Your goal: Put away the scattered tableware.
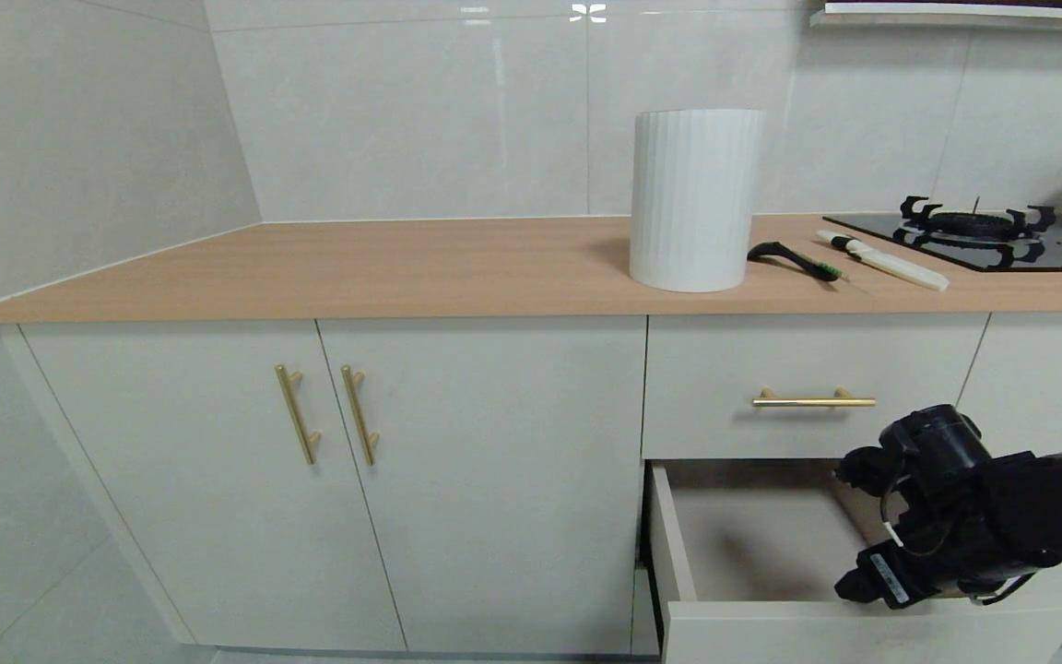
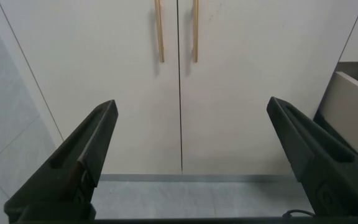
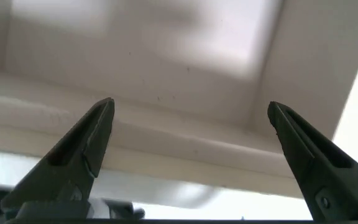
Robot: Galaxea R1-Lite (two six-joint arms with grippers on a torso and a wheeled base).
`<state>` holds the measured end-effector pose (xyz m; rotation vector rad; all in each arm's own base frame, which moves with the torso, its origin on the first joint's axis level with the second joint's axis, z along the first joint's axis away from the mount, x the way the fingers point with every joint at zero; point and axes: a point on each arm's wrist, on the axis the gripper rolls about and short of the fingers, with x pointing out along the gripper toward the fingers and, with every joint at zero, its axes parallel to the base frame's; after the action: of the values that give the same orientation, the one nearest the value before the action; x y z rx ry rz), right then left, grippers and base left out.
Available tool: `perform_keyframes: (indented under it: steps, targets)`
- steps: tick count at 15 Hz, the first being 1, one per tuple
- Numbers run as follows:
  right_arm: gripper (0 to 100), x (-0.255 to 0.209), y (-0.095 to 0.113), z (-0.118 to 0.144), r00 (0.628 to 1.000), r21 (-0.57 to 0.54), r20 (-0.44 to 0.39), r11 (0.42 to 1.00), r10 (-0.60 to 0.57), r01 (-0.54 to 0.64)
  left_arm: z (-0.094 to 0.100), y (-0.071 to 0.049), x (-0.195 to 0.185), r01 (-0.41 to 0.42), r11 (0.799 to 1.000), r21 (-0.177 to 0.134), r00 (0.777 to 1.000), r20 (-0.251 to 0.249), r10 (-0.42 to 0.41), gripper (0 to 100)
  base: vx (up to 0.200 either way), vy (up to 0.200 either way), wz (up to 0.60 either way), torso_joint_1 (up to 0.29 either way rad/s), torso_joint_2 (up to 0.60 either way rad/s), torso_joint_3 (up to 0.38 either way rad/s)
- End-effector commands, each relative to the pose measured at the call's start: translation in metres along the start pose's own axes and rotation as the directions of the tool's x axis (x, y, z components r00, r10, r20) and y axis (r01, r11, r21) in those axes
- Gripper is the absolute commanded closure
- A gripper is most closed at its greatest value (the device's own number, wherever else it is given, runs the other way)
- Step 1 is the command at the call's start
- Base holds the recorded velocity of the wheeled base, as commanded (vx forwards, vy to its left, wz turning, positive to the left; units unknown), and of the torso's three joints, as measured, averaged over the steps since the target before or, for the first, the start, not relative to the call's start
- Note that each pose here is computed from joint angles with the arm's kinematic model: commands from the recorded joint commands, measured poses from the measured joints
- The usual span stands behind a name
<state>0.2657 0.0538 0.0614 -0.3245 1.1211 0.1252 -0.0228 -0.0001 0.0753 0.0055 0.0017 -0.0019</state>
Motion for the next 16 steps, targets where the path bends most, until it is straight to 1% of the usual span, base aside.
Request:
perform_keyframes:
  steps: [1,5,7,8,9,11,13,14,16]
  targets:
    - [0,-0.006,0.004,-0.001,1.0,-0.024,-0.003,1.0,0.005,-0.005,0.0,0.0,0.0,0.0,1.0,0.001,1.0,0.0,0.0,0,0.0,0.0,0.0,0.0,0.0,0.0]
    - [0,-0.024,0.015,-0.014,0.996,-0.121,-0.087,0.992,0.026,-0.036,0.0,0.0,0.0,0.0,1.0,0.001,1.0,0.0,0.0,0,0.0,0.0,0.0,0.0,0.0,0.0]
    - [0,-0.033,0.021,-0.024,0.986,-0.182,-0.16,0.981,0.036,-0.066,0.0,0.0,0.0,0.0,1.0,0.001,1.0,0.0,0.0,0,0.0,0.0,0.0,0.0,0.0,0.0]
    - [0,-0.037,0.025,-0.03,0.975,-0.218,-0.219,0.972,0.041,-0.089,0.0,0.0,0.0,0.0,1.0,0.001,1.0,0.0,0.0,0,0.0,0.0,0.0,0.0,0.0,0.0]
    - [0,-0.039,0.027,-0.031,0.973,-0.225,-0.227,0.97,0.042,-0.094,0.0,0.0,0.0,0.0,1.0,0.001,1.0,0.0,0.0,0,0.0,0.0,0.0,0.0,0.0,0.0]
    - [0,-0.04,0.028,-0.031,0.973,-0.234,-0.227,0.967,0.041,-0.096,0.0,0.0,0.0,0.0,1.0,0.001,1.0,0.0,0.0,0,0.0,0.0,0.0,0.0,0.0,0.0]
    - [0,-0.042,0.024,-0.021,0.984,-0.206,-0.175,0.975,0.042,-0.078,0.0,0.0,0.0,0.0,1.0,-0.001,1.0,0.0,0.0,0,0.0,0.0,0.0,0.0,0.0,0.0]
    - [0,-0.046,0.018,-0.014,0.989,-0.157,-0.14,0.986,0.038,-0.06,0.0,0.0,0.0,0.0,1.0,0.001,1.0,0.0,0.0,0,0.0,0.0,0.0,0.0,0.0,0.0]
    - [0,-0.054,0.015,-0.002,0.996,-0.066,-0.081,0.997,0.041,-0.047,0.0,0.0,0.0,0.0,1.0,0.001,1.0,0.0,0.0,0,0.0,0.0,0.0,0.0,0.0,0.0]
